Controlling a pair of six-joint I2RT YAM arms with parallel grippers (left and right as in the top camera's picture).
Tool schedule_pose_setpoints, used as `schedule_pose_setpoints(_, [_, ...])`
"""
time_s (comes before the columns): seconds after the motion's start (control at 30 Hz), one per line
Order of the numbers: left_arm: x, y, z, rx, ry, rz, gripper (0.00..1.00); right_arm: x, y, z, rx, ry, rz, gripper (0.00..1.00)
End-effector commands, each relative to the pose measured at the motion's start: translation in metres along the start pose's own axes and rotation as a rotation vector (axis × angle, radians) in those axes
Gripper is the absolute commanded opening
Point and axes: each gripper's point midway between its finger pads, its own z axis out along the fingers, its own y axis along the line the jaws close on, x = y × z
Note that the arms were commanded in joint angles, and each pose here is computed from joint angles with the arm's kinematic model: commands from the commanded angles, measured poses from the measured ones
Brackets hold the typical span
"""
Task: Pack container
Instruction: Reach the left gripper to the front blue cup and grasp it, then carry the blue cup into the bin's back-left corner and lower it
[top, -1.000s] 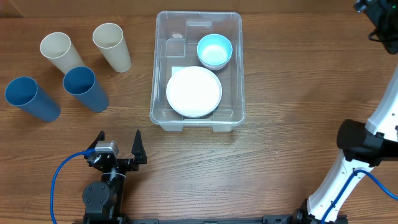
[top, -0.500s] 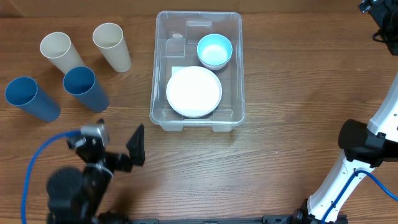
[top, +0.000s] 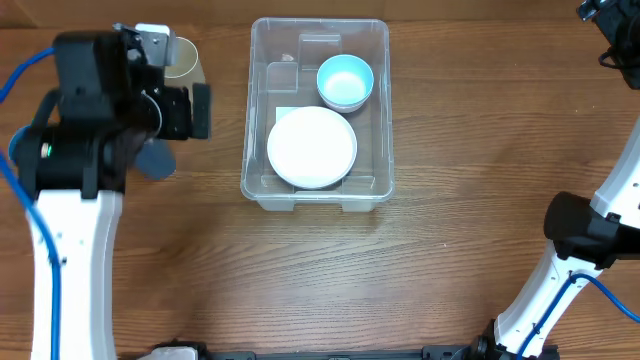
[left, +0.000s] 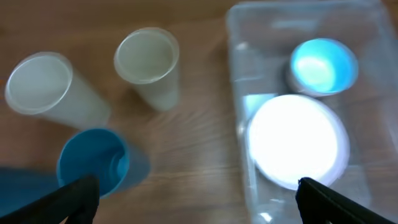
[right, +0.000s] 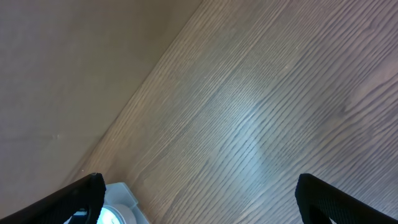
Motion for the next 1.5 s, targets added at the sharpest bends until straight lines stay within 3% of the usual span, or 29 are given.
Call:
schedule_pose_setpoints(0.0, [0.017,0.051,0.032,-0.179,0.124,-0.199,1.0,-0.001,0.002,-0.004,-0.008,-0.011,0.001,1.0])
schedule_pose_setpoints(0.1, [0.037,0.071,0.069,-0.183,0.239,-0.274,1.0,-0.001,0.002,-0.004,-0.008,-0.011,0.002,1.0])
schedule_pose_setpoints(0.23, [0.047,0.077,0.107,-0.179,0.307,-0.228,1.0,-0.001,0.002,-0.004,-0.008,-0.011,0.001,1.0])
schedule_pose_setpoints(0.4, [0.069,0.08,0.147,-0.172,0.406,-0.208,0.9,-0.001,0.002,-0.004,-0.008,-0.011,0.002,1.0])
schedule_pose_setpoints(0.43, [0.072,0.08,0.151,-0.172,0.419,-0.208,0.84,-0.001,0.002,-0.004,-0.008,-0.011,0.001,1.0])
schedule_pose_setpoints(0.5, [0.077,0.08,0.157,-0.171,0.443,-0.209,0.47,-0.001,0.002,-0.004,-0.008,-0.011,0.002,1.0])
schedule_pose_setpoints(0.6, [0.079,0.08,0.157,-0.171,0.45,-0.211,0.09,-0.001,0.002,-0.004,-0.008,-0.011,0.001,1.0])
schedule_pose_setpoints(0.63, [0.08,0.08,0.157,-0.171,0.455,-0.211,0.04,-0.001,0.002,-0.004,-0.008,-0.011,0.001,1.0])
schedule_pose_setpoints(0.83, [0.08,0.075,0.133,-0.174,0.484,-0.248,0.04,-0.001,0.002,-0.004,-0.008,-0.011,0.002,1.0])
schedule_pose_setpoints(1.0, [0.033,0.058,0.049,-0.148,0.358,-0.228,0.04,-0.001,0.002,-0.004,-0.008,-0.011,0.001,1.0])
schedule_pose_setpoints(1.1, [-0.01,0.026,-0.022,-0.098,0.135,-0.162,0.04,-0.001,0.002,-0.004,-0.008,-0.011,0.001,1.0])
schedule_pose_setpoints(1.23, [-0.055,-0.041,-0.08,0.042,-0.147,-0.017,0.04,-0.001,0.002,-0.004,-0.008,-0.011,0.001,1.0])
schedule_pose_setpoints(1.33, [-0.08,-0.106,-0.084,0.17,-0.267,0.107,0.04,-0.001,0.002,-0.004,-0.008,-0.011,0.001,1.0])
schedule_pose_setpoints(1.47, [-0.085,-0.147,-0.032,0.213,-0.212,0.164,0.04,-0.001,0.002,-0.004,-0.008,-0.011,0.001,1.0])
